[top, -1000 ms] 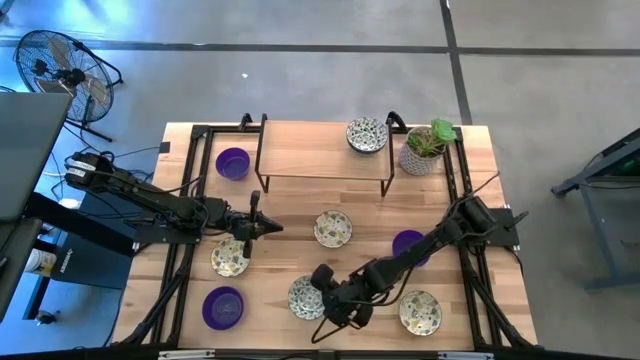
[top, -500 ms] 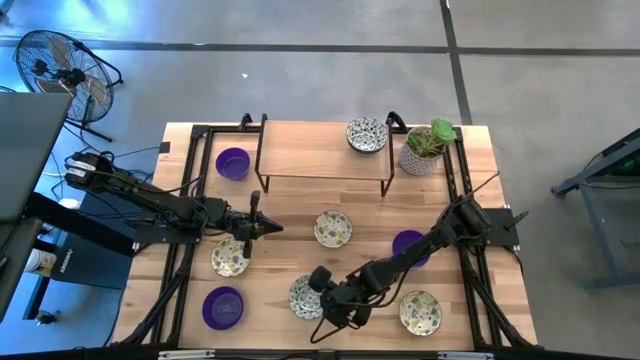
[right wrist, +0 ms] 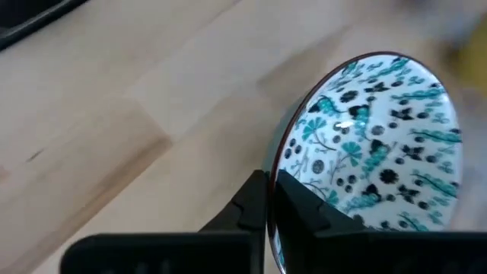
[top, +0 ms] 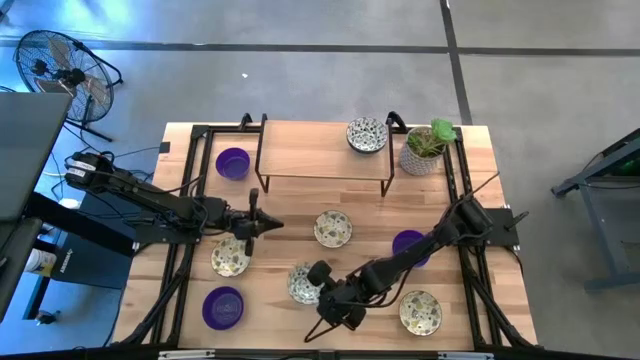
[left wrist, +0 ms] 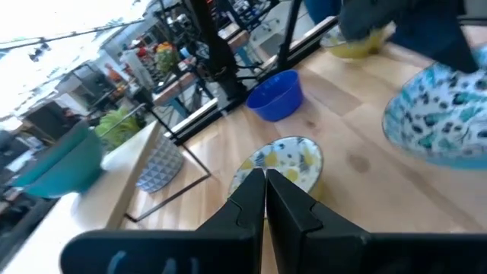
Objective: Pick & Place Mini bowls
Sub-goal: Stack the blue patterned bowl on the blue bowl on the shelf
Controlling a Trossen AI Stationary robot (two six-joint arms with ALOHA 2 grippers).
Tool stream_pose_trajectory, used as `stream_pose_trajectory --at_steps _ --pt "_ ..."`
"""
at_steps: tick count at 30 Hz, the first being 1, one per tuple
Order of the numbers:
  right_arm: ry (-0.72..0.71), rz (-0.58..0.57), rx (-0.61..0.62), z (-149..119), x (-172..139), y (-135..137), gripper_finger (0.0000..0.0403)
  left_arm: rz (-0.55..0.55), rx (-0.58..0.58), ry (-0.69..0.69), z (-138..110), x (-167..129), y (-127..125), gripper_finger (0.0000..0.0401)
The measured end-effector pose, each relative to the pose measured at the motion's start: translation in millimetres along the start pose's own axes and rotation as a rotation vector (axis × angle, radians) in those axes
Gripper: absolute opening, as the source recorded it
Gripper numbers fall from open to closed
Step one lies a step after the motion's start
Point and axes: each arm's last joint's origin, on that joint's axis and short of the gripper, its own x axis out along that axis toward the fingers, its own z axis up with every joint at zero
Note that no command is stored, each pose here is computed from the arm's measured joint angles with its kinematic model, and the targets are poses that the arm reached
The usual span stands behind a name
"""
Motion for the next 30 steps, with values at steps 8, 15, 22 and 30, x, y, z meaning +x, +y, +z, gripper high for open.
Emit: stream_pose_trajectory --at_steps 8,15,22,30 --pt "0.025 -0.139 0.140 21 -54 -26 0.0010 0.070 0.055 -0.028 5 0 5 0.0010" --pt "0.138 -0.270 0.280 20 -124 -65 0.0005 0.074 0.029 -0.029 5 -1 5 0.0010" --pt "0.360 -0.280 0.485 -26 -176 -132 0.0008 0.112 0.012 -0.025 7 -3 8 0.0010" --pt "0.475 -0.290 0.623 -96 -213 -213 0.0014 0.090 -0.030 -0.001 1 -6 16 0.0010"
